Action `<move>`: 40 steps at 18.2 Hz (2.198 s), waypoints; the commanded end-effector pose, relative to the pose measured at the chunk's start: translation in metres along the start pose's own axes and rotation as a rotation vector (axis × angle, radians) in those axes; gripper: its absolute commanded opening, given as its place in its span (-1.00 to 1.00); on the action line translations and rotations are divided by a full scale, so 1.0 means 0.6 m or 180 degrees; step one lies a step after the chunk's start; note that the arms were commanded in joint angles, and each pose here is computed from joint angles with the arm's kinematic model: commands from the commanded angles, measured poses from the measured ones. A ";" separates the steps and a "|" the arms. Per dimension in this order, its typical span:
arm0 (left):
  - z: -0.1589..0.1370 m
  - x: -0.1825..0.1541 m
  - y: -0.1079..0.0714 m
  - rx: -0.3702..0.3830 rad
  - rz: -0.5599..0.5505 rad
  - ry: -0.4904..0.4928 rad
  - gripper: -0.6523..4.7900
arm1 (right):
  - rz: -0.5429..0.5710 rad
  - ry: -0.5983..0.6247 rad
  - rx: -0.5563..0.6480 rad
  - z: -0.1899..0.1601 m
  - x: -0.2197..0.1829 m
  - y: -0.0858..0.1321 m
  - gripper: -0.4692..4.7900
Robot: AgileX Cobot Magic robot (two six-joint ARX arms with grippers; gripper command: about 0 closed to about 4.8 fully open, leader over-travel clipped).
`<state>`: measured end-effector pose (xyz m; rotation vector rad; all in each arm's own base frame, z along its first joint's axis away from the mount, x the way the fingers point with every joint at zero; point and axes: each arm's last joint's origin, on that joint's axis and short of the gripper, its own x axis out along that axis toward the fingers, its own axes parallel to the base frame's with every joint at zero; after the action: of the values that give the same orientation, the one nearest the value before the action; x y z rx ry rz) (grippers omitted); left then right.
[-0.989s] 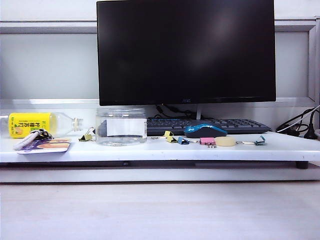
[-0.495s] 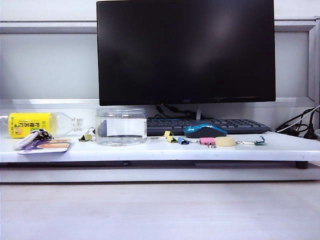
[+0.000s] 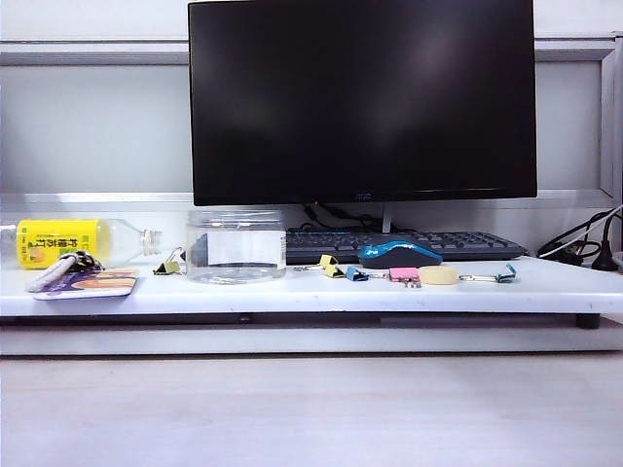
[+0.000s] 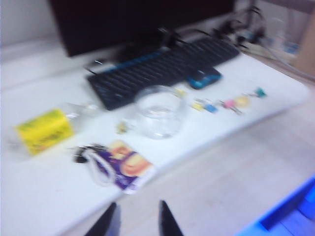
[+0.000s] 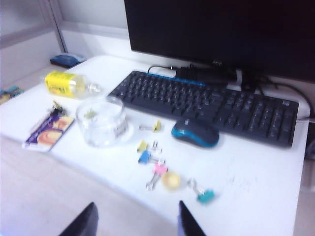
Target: Take the clips out of the round transparent plastic box and place them on the table.
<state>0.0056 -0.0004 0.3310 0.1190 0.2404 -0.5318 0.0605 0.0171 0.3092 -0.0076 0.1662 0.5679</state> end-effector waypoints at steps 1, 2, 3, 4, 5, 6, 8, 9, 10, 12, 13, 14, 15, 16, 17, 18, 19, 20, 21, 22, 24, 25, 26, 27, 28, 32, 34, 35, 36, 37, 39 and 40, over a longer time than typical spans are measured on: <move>-0.006 0.014 -0.002 -0.0057 -0.0041 0.0002 -0.32 | 0.0081 0.0084 0.0125 -0.032 -0.001 0.003 -0.02; -0.013 0.025 -0.004 -0.0055 -0.0041 0.0036 -0.32 | 0.0071 0.0009 0.0093 -0.035 -0.005 0.006 -0.02; -0.017 0.033 -0.004 -0.0053 -0.0031 0.0054 -0.32 | 0.0056 0.0003 0.0089 -0.035 -0.006 0.006 -0.03; -0.024 0.048 -0.006 -0.0062 -0.0030 0.0029 -0.32 | -0.0120 0.0059 0.0115 -0.041 -0.004 0.002 -0.07; -0.027 0.054 -0.007 -0.0091 -0.0029 0.0018 -0.32 | -0.0151 0.0088 0.0130 -0.046 -0.001 0.001 -0.07; -0.033 0.064 -0.008 -0.0122 -0.0028 0.0028 -0.32 | -0.0147 0.0147 0.0163 -0.055 0.005 -0.002 -0.07; -0.045 0.078 -0.010 -0.0104 -0.0026 0.0080 -0.32 | -0.0141 0.0272 0.0230 -0.076 0.015 -0.007 -0.07; -0.052 0.086 -0.010 -0.0092 -0.0019 0.0130 -0.32 | -0.0140 0.0274 0.0233 -0.080 0.018 -0.009 -0.07; -0.057 0.089 -0.010 -0.0089 0.0008 0.0163 -0.32 | -0.0140 0.0279 0.0236 -0.082 0.019 -0.009 -0.07; -0.064 0.097 -0.011 -0.0162 0.0053 0.0208 -0.32 | -0.0152 0.0204 0.0312 -0.078 0.019 -0.009 -0.07; -0.063 0.097 -0.011 -0.0380 0.0042 0.0187 -0.32 | -0.0158 0.0132 0.0506 -0.076 0.020 -0.010 -0.07; -0.063 0.097 -0.011 -0.0479 0.0045 0.0180 -0.32 | -0.0158 0.0093 0.0602 -0.076 0.022 -0.011 -0.07; -0.061 0.099 -0.011 -0.0484 0.0060 0.0108 -0.32 | -0.0182 0.0074 0.0751 -0.078 0.024 -0.013 -0.14; -0.059 0.102 -0.011 -0.0484 0.0056 0.0027 -0.32 | -0.0195 0.0073 0.0808 -0.082 0.027 -0.014 -0.31; -0.056 0.106 -0.012 -0.0508 0.0032 -0.0098 -0.32 | -0.0193 0.0063 0.0836 -0.087 0.031 -0.016 -0.41; -0.052 0.113 -0.014 -0.0524 -0.0059 -0.0286 -0.32 | -0.0191 0.0036 0.0915 -0.096 0.037 -0.019 -0.42; -0.050 0.118 -0.015 -0.0530 -0.0139 -0.0422 -0.32 | -0.0189 0.0006 0.1007 -0.100 0.041 -0.021 -0.42; -0.052 0.126 -0.016 -0.0539 -0.0176 -0.0561 -0.32 | -0.0201 -0.0057 0.1128 -0.107 0.047 -0.025 -0.42; -0.057 0.134 -0.017 -0.0543 -0.0179 -0.0619 -0.32 | -0.0253 -0.0127 0.1241 -0.114 0.053 -0.029 -0.42; -0.071 0.149 -0.019 -0.0545 -0.0180 -0.0638 -0.32 | -0.0311 -0.0198 0.1296 -0.122 0.059 -0.032 -0.42; -0.094 0.169 -0.022 -0.0546 -0.0181 -0.0646 -0.32 | -0.0494 -0.0235 0.1296 -0.129 0.062 -0.037 -0.43; -0.109 0.181 -0.023 -0.0549 -0.0182 -0.0678 -0.32 | -0.0568 -0.0259 0.1291 -0.134 0.064 -0.039 -0.47; -0.117 0.187 -0.024 -0.0554 -0.0151 -0.0705 -0.32 | -0.0573 -0.0263 0.1290 -0.138 0.066 -0.040 -0.55; -0.122 0.191 -0.024 -0.0554 -0.0146 -0.0721 -0.32 | -0.0572 -0.0256 0.1293 -0.143 0.069 -0.041 -0.59; -0.126 0.194 -0.024 -0.0548 -0.0133 -0.0721 -0.36 | -0.0576 -0.0240 0.1301 -0.146 0.070 -0.042 -0.64; -0.149 0.204 -0.023 -0.0530 0.0078 -0.0603 -0.58 | -0.0628 -0.0065 0.1383 -0.180 0.080 -0.046 -0.85; -0.161 0.210 -0.022 -0.0469 0.0193 -0.0531 -0.65 | -0.0835 -0.0003 0.1422 -0.197 0.083 -0.051 -0.85; -0.165 0.211 -0.022 -0.0470 0.0243 -0.0509 -0.80 | -0.0934 0.0007 0.1428 -0.201 0.084 -0.052 -0.85; -0.171 0.214 -0.021 -0.0442 0.0313 -0.0472 -0.78 | -0.1124 0.0022 0.1433 -0.209 0.085 -0.056 -0.85; -0.175 0.216 -0.021 -0.0403 0.0328 -0.0445 -0.78 | -0.1264 0.0029 0.1431 -0.214 0.085 -0.058 -0.85; -0.184 0.219 -0.021 -0.0379 0.0356 -0.0393 -0.78 | -0.1639 0.0065 0.1430 -0.225 0.085 -0.063 -0.85; -0.187 0.220 -0.021 -0.0353 0.0380 -0.0373 -0.78 | -0.1764 0.0084 0.1416 -0.231 0.085 -0.065 -0.85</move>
<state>0.0868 -0.0563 0.1878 -0.0136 0.1594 -0.4154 0.1018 0.0056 0.1641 0.3722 0.3160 0.0252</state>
